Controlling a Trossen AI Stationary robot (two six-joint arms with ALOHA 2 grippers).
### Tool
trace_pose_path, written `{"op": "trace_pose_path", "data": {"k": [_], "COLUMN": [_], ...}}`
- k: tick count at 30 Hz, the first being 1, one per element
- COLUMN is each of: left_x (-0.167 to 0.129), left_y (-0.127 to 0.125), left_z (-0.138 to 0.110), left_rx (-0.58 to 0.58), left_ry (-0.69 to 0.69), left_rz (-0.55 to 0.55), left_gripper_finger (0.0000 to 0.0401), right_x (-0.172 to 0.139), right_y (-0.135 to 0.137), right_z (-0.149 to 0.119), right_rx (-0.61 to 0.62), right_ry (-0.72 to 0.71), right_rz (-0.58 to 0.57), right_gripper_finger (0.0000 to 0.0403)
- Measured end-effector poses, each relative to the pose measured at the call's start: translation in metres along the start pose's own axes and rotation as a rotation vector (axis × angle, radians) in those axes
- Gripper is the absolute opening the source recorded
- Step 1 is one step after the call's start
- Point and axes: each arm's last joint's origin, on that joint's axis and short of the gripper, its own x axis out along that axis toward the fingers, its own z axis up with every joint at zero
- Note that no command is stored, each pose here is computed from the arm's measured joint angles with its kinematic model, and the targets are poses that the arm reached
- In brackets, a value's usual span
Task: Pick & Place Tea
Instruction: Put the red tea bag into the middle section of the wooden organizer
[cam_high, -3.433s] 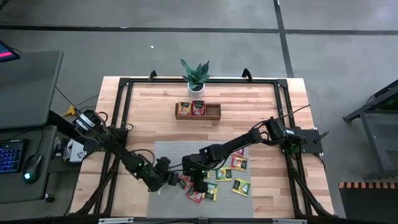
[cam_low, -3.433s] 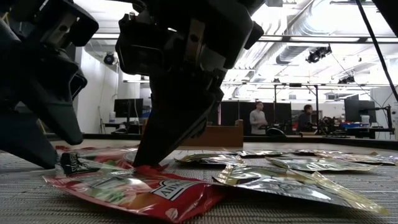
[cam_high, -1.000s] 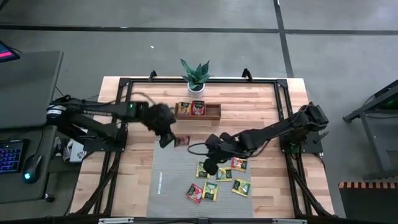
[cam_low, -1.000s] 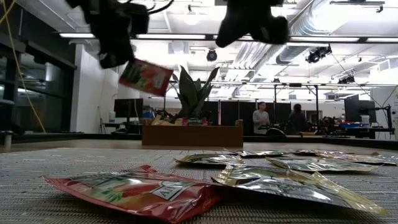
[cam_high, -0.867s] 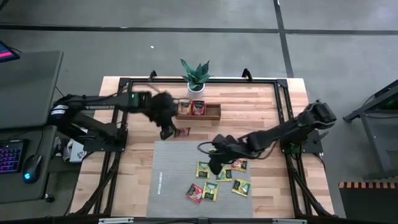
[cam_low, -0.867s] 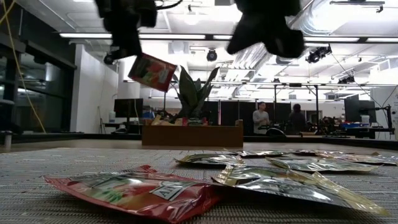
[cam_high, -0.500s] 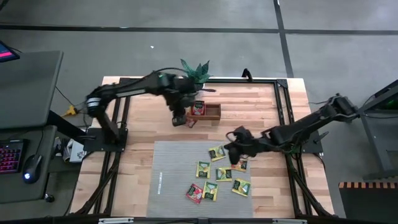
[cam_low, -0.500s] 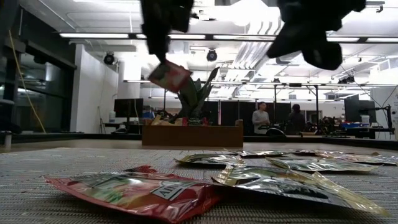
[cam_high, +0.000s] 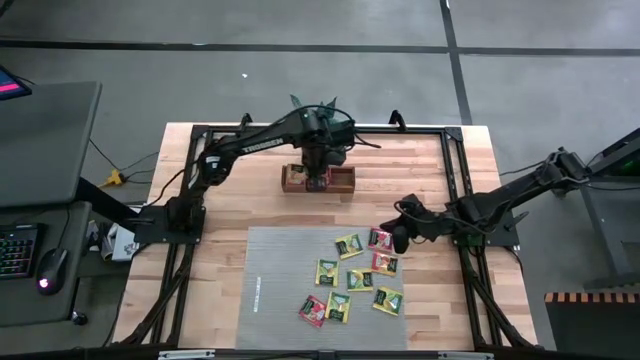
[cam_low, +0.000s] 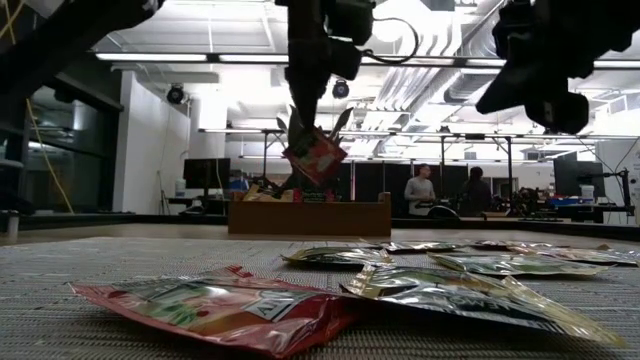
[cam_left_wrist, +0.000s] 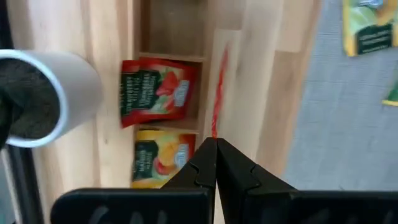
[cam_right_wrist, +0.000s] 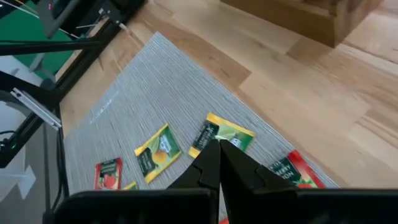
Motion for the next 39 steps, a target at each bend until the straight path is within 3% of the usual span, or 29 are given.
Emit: {"op": "trace_pose_path", "data": {"k": [5,17,39], "left_x": [0.012,0.031,0.036], "left_y": [0.004,0.009,0.008], "left_z": [0.003,0.008,0.007], "left_rx": [0.016,0.074,0.099], "left_ry": [0.057,0.134,0.156], "left_rz": [0.126,0.241,0.239], "left_gripper_finger": [0.0,0.0,0.0], "right_x": [-0.001,-0.001,-0.001], "right_y": [-0.003,-0.003,-0.003], "right_z": [-0.002,-0.003,-0.003], "right_rx": [-0.023,-0.056,-0.101], "right_ry": [0.023,0.054,0.056], "right_rz": [0.008,0.023,0.024], "right_gripper_finger": [0.0,0.0,0.0]}}
